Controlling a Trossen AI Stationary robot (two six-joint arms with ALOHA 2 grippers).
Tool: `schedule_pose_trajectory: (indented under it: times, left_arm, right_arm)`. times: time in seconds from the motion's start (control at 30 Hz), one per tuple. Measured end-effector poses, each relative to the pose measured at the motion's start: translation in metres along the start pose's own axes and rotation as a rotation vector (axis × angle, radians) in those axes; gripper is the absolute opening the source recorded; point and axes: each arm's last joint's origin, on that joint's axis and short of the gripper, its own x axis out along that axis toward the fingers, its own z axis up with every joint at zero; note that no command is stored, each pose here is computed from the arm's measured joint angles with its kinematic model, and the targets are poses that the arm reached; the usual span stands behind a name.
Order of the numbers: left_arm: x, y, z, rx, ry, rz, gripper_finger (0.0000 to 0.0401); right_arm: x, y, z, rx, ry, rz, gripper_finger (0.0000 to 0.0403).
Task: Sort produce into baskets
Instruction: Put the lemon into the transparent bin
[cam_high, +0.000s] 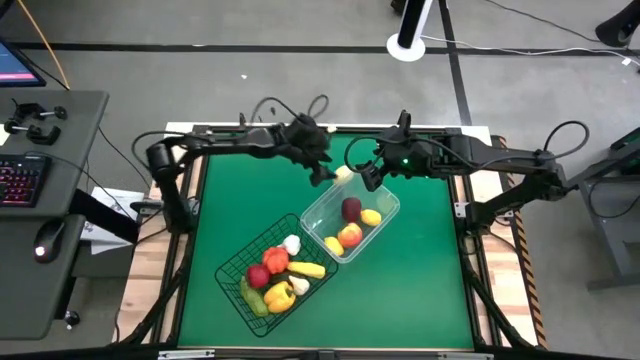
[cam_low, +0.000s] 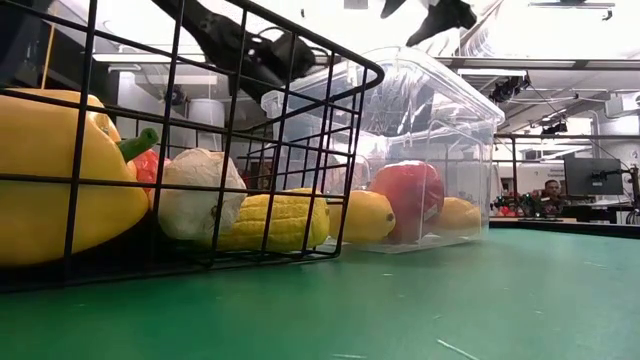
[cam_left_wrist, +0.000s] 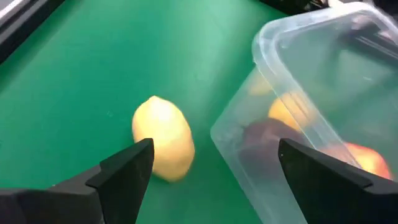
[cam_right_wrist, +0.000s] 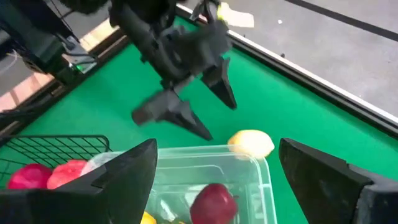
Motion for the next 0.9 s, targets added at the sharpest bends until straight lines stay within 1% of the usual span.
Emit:
schedule_pose_trajectory:
  times: [0.07, 0.17, 0.27, 0.4, 0.53, 0.73, 0.9]
  left_arm:
    - [0.016, -0.002, -0.004, -0.009, -0.006, 0.045, 0.0331]
    - [0.038, -0.003, -0.012, 0.003, -0.008, 0.143, 0.0331]
    - [0.054, -0.005, -0.019, 0.017, -0.018, 0.18, 0.0331]
    - [0.066, -0.009, -0.021, 0.057, -0.057, 0.235, 0.0331]
    - [0.076, -0.007, -0.024, 0.063, -0.076, 0.241, 0.0331]
    - [0.091, 0.001, -0.039, 0.045, -0.018, 0.245, 0.0331]
    - [0.091, -0.002, -0.038, 0.083, -0.022, 0.25, 0.0322]
  right_arm:
    - [0.0, 0.0, 0.0, -0.002, 0.004, -0.003, 0.0328]
    - [0.0, 0.0, 0.0, -0.002, 0.003, -0.003, 0.0328]
    - [0.0, 0.0, 0.0, -0.002, 0.003, -0.004, 0.0328]
    - [0.0, 0.0, 0.0, -0.003, 0.004, -0.005, 0.0328]
    - [0.0, 0.0, -0.001, -0.003, 0.005, -0.006, 0.0328]
    - [0.0, -0.001, -0.001, -0.004, 0.005, -0.007, 0.0328]
    - [0.0, -0.001, -0.001, -0.004, 0.005, -0.007, 0.0328]
